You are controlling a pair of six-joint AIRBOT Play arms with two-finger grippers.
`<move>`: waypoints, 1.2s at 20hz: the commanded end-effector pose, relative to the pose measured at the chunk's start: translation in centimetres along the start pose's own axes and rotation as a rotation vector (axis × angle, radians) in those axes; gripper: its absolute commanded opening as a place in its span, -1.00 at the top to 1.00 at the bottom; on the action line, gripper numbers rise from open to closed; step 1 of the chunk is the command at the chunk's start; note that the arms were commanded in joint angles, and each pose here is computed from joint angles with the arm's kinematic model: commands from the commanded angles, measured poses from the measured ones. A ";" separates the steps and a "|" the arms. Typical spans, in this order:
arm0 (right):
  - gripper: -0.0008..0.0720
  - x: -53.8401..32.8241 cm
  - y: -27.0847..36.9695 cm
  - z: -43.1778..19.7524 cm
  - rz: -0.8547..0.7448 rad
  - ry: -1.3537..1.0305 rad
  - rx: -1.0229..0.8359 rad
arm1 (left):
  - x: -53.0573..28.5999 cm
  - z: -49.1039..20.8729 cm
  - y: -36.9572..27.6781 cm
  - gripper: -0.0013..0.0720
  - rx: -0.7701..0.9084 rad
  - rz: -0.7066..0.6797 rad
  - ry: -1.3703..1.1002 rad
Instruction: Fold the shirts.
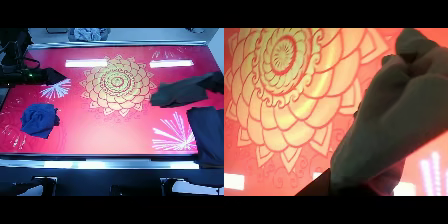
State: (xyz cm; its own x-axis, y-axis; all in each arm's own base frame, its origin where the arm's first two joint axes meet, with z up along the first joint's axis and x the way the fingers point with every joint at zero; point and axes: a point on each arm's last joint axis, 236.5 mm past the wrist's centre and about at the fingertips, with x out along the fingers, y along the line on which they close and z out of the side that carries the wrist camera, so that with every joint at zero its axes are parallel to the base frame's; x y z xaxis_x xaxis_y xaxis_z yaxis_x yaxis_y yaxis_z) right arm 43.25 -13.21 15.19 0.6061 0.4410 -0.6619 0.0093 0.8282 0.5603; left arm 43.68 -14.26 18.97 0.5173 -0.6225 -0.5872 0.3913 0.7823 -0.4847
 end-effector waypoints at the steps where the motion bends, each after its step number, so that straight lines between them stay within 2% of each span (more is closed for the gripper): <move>1: 0.84 -7.0 -4.5 -0.6 -0.087 -0.061 0.134 | -0.1 0.0 0.1 0.87 0.029 0.002 -0.001; 6: 0.84 -14.1 -9.1 -0.7 -0.192 -0.199 0.274 | -0.1 0.1 0.2 0.87 0.028 0.003 -0.002; 12: 0.84 -19.8 -11.7 -0.4 -0.308 -0.369 0.347 | -0.1 0.1 0.1 0.87 0.026 0.000 -0.004; 16: 0.84 -20.0 -13.6 -2.9 -0.407 -0.294 0.431 | -0.2 0.1 0.0 0.87 0.025 0.000 -0.006; 20: 0.83 -20.7 -16.6 -12.4 -0.708 0.025 0.541 | -0.3 0.2 -0.1 0.87 0.027 -0.001 -0.008; 24: 0.83 -16.8 -16.7 -19.6 -0.705 0.144 0.631 | -0.3 0.2 -0.4 0.87 0.007 -0.009 -0.008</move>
State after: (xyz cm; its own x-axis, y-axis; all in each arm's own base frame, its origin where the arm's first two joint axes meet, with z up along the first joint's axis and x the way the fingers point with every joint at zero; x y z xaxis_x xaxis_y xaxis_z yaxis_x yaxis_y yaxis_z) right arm 21.05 -29.65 11.31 0.3348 -0.0334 -0.9417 0.7412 0.6264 0.2414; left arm 43.59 -14.18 19.30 0.5220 -0.6241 -0.5814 0.4058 0.7813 -0.4743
